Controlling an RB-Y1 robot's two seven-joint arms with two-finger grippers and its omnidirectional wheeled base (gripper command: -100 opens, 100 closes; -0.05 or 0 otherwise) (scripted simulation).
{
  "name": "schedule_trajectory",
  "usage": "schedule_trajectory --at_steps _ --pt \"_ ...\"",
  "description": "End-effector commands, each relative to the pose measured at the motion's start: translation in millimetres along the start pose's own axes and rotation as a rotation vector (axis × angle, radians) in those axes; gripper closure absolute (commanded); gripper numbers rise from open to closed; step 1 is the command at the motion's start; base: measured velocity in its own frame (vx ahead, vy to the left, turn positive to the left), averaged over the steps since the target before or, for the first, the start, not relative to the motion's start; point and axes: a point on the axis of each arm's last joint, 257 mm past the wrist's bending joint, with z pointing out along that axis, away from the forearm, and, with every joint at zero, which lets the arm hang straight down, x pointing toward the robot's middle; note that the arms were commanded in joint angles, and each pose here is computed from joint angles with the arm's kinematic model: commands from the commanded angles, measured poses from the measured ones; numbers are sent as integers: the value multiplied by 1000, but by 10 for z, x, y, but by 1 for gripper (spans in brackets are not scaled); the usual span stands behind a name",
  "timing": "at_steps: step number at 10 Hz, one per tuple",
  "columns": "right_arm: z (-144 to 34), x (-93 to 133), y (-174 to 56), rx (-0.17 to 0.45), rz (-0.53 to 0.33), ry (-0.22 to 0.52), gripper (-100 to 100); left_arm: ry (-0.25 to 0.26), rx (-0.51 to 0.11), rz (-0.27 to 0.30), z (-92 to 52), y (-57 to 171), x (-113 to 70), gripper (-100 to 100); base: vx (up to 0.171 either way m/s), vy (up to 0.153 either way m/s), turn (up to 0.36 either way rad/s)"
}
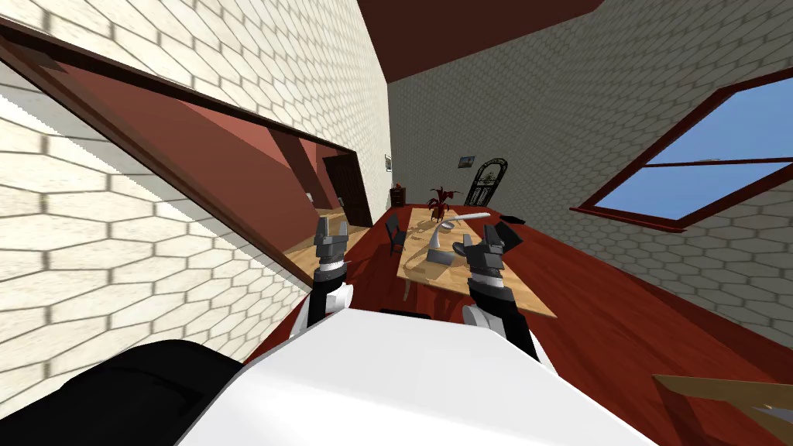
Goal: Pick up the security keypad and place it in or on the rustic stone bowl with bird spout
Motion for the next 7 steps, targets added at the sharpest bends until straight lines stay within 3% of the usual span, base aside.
schedule_trajectory --at_steps 1,4,7 --pt "-9 69 -17 -1 -12 33 -100 0 0 0 0 0 0 0 -17 27 61" --pt "-52 276 -91 -2 -42 120 -100 0 0 0 0 0 0 0 -34 83 119" --pt "-145 547 -229 -3 -86 226 -100 0 0 0 0 0 1 0 -22 139 199"
